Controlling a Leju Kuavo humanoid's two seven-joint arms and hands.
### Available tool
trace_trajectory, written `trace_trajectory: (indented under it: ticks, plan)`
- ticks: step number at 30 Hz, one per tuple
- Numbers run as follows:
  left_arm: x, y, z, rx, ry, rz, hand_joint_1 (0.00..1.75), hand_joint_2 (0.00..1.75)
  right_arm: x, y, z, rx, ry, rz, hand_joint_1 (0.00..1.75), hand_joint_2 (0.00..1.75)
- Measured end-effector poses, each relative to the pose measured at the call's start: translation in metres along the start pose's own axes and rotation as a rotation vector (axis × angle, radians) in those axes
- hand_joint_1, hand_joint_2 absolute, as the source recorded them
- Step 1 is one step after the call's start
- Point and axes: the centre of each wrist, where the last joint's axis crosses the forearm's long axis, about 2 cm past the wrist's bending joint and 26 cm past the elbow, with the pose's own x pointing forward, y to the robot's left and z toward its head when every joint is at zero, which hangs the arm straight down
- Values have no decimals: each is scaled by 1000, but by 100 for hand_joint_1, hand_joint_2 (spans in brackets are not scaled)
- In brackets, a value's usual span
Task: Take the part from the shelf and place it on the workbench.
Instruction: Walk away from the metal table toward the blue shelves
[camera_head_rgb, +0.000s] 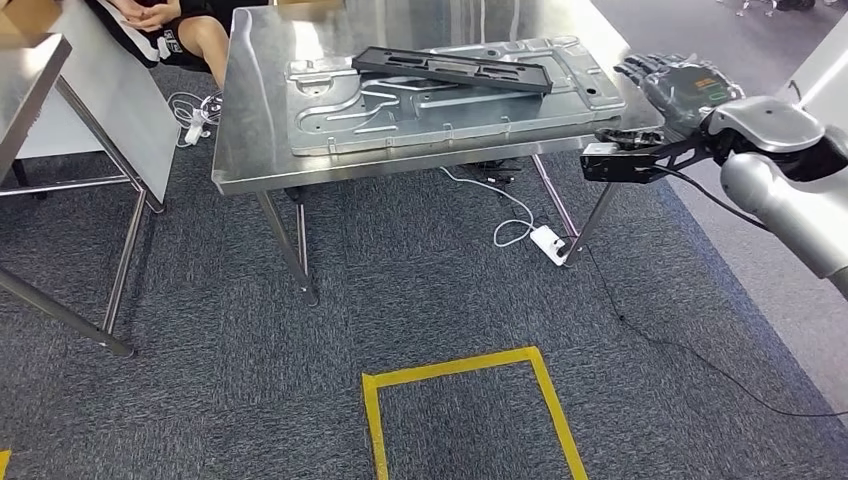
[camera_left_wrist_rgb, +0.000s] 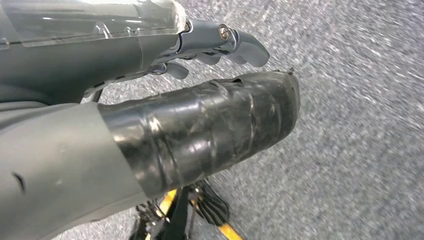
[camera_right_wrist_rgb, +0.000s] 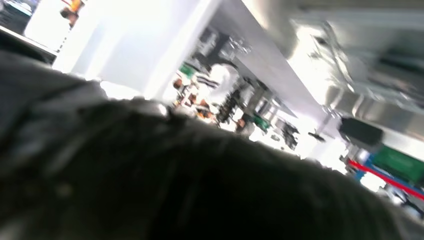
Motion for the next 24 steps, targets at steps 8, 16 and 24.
trace_trajectory:
  ticks: [8,16,24]
  plan:
    - [-2,1,1,10,13,2,0,0,-11,-7,7,6,12,17,0,0]
    - [-2,0,1,2,11,-4,0,0,-12,-8,9,9,12,24,0,0]
    - [1,3,-1,12,-2,-6,0,0,-25,-10,18,9,38,27,0,0]
